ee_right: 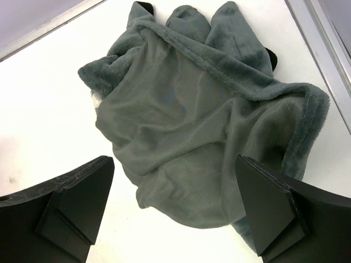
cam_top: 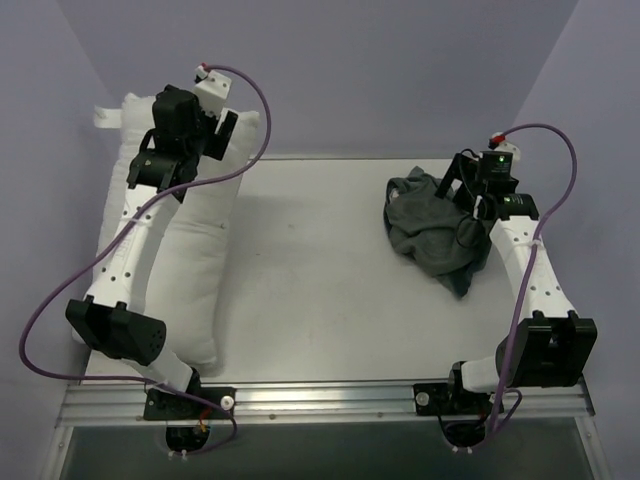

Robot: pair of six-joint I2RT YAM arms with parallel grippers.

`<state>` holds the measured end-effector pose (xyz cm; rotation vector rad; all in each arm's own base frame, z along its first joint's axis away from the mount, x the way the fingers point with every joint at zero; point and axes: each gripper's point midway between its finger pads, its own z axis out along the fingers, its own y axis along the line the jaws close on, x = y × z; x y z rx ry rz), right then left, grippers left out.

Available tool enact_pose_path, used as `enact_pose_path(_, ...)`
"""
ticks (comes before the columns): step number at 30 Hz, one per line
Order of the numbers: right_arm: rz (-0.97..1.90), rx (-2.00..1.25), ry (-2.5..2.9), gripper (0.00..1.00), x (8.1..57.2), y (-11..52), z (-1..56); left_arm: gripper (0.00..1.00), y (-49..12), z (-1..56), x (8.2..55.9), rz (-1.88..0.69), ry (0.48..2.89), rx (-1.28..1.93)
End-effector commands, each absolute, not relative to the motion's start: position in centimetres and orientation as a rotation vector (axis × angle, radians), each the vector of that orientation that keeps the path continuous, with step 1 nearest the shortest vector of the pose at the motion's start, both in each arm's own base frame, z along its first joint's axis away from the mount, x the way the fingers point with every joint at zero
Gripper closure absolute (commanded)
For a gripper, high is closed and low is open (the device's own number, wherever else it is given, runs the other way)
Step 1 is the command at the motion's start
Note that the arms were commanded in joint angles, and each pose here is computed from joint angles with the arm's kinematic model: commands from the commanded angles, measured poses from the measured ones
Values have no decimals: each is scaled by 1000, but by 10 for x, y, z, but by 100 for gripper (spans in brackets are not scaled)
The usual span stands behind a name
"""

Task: Remove the pillowcase from the pillow

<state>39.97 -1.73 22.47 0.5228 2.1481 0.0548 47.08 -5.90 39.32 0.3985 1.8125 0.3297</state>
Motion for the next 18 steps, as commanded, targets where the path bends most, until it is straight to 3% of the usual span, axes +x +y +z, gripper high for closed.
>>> enact_pose_path(1, 63, 487, 2118, 0, 402, -14, 248, 6, -28, 427, 467, 427, 1777, 272)
enact_pose_path(10, -42, 505, 2052, 0, 387, -32, 281, 6, -38, 469, 437, 286, 1737, 252)
enact_pose_path(13, -53, 517, 2037, 0, 383, -34, 283, 6, -16, 455, 417, 278, 1815, 187)
enact_pose_path(18, -103, 574, 2002, 0, 370, -44, 273, 6, 81, 414, 367, 373, 1900, -43)
